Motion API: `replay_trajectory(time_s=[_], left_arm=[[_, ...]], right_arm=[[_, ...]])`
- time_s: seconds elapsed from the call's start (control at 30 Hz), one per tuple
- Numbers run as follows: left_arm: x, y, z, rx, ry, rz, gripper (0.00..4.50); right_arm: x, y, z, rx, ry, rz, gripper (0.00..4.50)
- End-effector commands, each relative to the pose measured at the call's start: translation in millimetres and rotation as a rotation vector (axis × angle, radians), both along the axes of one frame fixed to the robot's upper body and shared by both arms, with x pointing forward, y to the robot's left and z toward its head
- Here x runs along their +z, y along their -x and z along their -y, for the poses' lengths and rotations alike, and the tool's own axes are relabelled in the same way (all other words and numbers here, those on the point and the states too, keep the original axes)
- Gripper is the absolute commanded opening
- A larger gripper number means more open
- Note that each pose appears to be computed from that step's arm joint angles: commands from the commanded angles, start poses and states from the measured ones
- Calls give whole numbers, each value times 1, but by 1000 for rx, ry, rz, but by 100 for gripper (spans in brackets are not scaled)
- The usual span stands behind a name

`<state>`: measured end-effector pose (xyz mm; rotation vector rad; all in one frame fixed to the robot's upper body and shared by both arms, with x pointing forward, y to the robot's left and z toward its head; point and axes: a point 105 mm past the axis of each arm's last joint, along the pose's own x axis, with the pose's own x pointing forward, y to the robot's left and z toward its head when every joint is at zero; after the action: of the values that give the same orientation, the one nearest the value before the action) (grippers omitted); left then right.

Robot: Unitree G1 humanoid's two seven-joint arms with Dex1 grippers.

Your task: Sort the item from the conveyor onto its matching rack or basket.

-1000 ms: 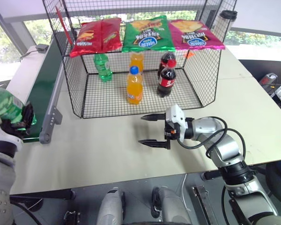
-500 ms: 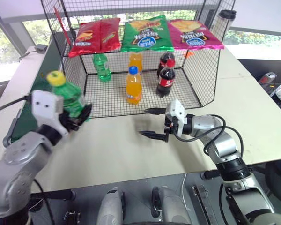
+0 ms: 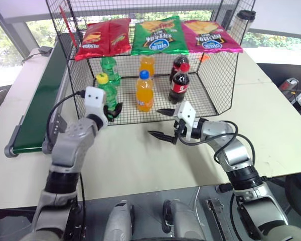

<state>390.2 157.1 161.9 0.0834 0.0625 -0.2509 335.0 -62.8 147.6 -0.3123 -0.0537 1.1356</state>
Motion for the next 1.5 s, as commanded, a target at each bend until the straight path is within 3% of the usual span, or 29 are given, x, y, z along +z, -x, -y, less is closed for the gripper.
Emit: replay_trajectory(time_s=[0.03, 0.33, 0.43, 0.47, 0.8, 1.2, 1.5], left_arm=[[25, -13, -4, 58, -19, 106, 274], [8, -28, -8, 121, 26, 52, 274], [5, -28, -7, 126, 38, 44, 423], [5, -28, -7, 127, 42, 44, 441], [20, -13, -9, 115, 32, 89, 441], [43, 41, -10, 43, -30, 126, 441], [11, 99, -16, 13, -36, 8, 441]], right_arm=[[15, 3, -2, 15, -20, 51, 450], [16, 6, -3, 19, -21, 47, 450], [17, 5, -4, 13, -22, 51, 450], [17, 4, -4, 12, -22, 51, 450], [14, 3, -4, 2, -11, 40, 450], [13, 2, -4, 0, 1, 31, 450], [1, 5, 4, -7, 19, 10, 450]])
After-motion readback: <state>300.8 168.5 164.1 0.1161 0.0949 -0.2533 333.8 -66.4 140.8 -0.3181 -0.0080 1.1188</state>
